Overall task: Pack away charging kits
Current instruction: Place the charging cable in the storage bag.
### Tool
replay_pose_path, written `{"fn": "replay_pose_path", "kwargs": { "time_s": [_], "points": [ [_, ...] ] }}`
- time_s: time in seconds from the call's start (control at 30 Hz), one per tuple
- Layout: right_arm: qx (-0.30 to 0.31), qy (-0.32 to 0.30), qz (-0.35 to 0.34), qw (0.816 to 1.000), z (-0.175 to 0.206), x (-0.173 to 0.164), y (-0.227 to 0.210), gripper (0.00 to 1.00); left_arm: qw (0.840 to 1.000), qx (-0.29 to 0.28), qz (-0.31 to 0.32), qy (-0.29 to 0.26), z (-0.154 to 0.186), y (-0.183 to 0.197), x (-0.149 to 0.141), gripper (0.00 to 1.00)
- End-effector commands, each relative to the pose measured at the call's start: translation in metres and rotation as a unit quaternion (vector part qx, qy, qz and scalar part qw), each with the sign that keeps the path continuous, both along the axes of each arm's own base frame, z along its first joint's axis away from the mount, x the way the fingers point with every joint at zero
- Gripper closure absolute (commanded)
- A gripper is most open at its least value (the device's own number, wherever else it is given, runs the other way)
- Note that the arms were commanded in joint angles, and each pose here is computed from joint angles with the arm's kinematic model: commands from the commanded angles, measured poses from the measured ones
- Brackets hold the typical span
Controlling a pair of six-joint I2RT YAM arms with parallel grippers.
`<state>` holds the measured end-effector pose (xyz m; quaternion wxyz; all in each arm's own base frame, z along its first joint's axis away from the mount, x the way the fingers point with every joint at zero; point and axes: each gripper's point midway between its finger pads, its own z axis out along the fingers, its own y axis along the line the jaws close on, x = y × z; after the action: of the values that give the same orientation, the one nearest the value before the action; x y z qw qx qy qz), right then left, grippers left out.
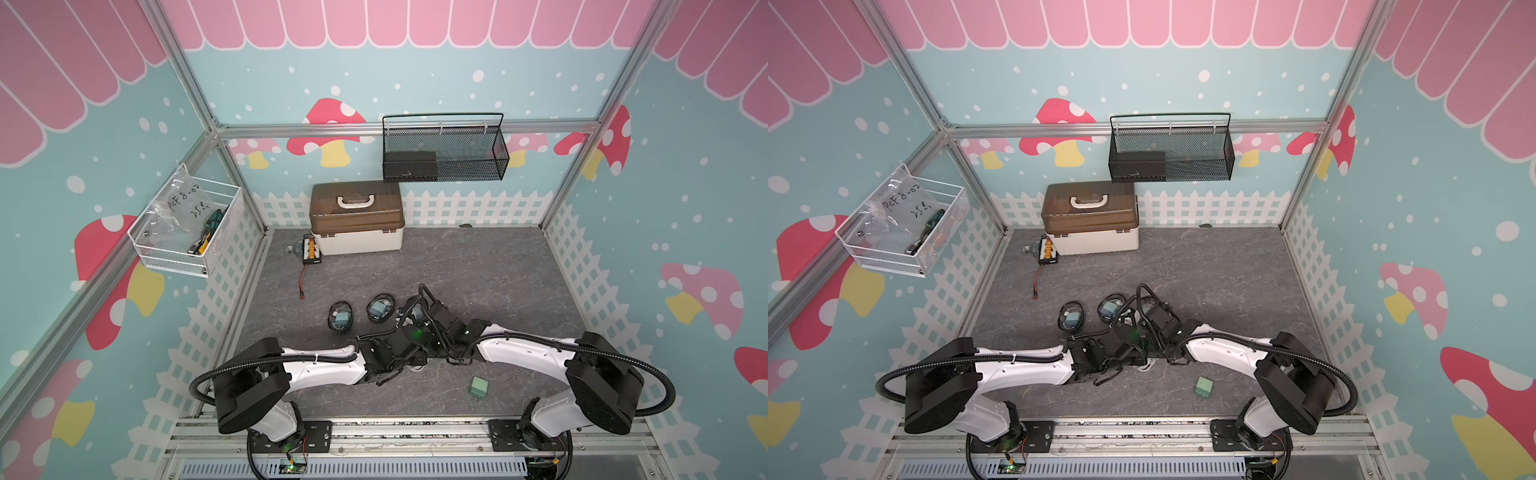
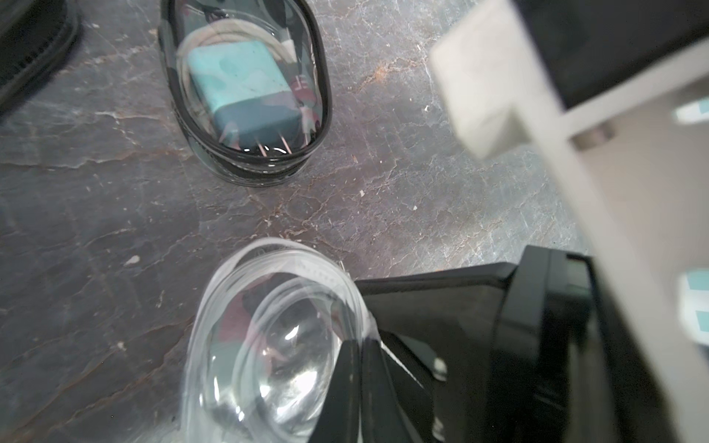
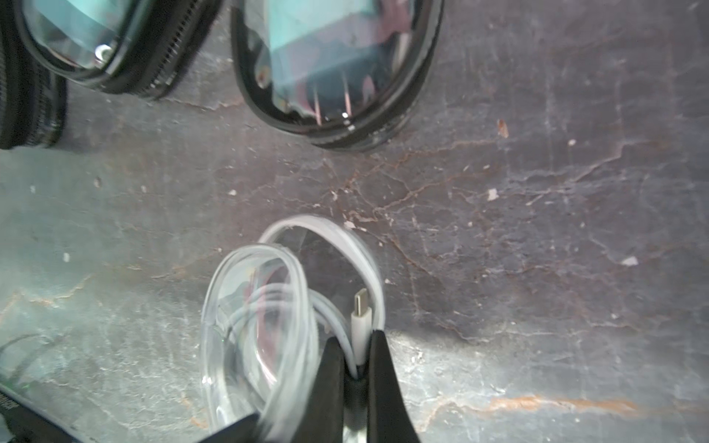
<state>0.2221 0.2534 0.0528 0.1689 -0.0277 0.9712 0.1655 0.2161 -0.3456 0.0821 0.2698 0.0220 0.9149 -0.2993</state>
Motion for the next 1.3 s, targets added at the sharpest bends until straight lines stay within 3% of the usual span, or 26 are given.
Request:
{"fn": "replay_pose_path", "kwargs": {
  "time_s": [0.0,0.43,0.87,1.1,1.27],
  "points": [
    [0.038,-0.012,-0.010,0.999,0.024,0.005,0.013,0.95,1.000,-0.011,-0.005,0.000,0.005,-0.001,-0.004,1.00],
    [0.042,-0.012,-0.040,0.998,0.013,0.012,0.016,0.88,0.997,-0.071,-0.003,-0.007,0.017,-0.002,-0.008,1.00],
    [0.028,-0.010,-0.048,0.998,0.003,0.016,0.015,0.86,0.993,-0.103,0.055,-0.031,0.032,0.023,-0.001,1.00],
    [0.022,-0.022,-0.053,0.998,0.009,0.017,0.008,0.70,0.992,-0.096,0.074,-0.026,0.025,0.031,0.001,1.00],
    [-0.006,-0.044,-0.067,0.997,0.019,0.019,-0.012,0.66,0.992,-0.066,0.107,-0.024,0.013,0.047,0.004,1.00]
  ]
}}
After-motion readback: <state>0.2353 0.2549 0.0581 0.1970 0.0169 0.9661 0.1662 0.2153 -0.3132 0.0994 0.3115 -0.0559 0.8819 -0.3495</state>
